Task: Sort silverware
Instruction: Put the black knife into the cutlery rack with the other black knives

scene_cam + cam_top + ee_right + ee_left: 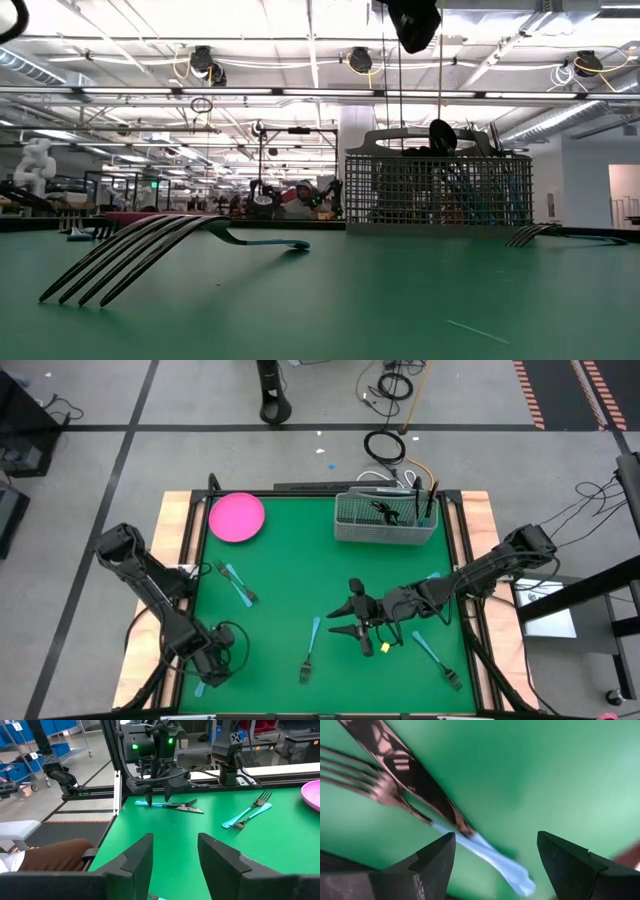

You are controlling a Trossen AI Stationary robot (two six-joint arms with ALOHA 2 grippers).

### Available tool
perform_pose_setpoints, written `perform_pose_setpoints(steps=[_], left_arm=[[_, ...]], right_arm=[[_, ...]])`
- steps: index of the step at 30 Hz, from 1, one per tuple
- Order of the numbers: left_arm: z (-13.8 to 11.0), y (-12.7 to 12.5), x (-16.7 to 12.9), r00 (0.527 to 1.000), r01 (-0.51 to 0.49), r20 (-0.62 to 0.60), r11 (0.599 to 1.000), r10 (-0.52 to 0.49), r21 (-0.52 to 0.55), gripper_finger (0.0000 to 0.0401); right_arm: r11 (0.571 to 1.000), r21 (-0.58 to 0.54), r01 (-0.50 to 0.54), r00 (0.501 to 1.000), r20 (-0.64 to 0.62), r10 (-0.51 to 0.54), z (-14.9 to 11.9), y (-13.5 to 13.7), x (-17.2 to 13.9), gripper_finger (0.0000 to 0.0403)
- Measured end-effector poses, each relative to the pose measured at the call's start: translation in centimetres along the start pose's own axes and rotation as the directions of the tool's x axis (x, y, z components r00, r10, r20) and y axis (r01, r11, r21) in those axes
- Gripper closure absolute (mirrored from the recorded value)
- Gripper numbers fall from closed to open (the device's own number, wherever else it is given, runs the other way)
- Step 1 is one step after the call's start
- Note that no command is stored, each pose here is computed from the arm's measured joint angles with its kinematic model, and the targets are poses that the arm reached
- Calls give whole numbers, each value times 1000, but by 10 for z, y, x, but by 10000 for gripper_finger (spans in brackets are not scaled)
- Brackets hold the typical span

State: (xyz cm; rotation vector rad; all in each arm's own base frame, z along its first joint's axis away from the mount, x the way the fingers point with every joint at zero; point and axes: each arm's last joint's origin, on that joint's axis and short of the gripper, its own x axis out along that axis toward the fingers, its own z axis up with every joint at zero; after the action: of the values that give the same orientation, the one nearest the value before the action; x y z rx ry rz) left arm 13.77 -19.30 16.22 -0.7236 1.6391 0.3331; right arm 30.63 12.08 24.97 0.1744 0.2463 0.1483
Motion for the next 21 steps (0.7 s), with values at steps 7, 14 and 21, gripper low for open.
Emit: perform_pose_setpoints(steps=[7,14,21], left_arm=[[-11,-18,-15,997,74,-20,997,-73,25,118],[-39,-19,-14,996,61,-64,994,-67,-94,118],[-55,-17,-13,994,67,-86,996,-72,-57,138]], right_arm=[[1000,9,5,1000,-22,-5,-7,-1,5,259],[999,49,6,999,-42,-4,-11,0,7,259],[998,62,-3,999,-42,6,-12,3,6,259]])
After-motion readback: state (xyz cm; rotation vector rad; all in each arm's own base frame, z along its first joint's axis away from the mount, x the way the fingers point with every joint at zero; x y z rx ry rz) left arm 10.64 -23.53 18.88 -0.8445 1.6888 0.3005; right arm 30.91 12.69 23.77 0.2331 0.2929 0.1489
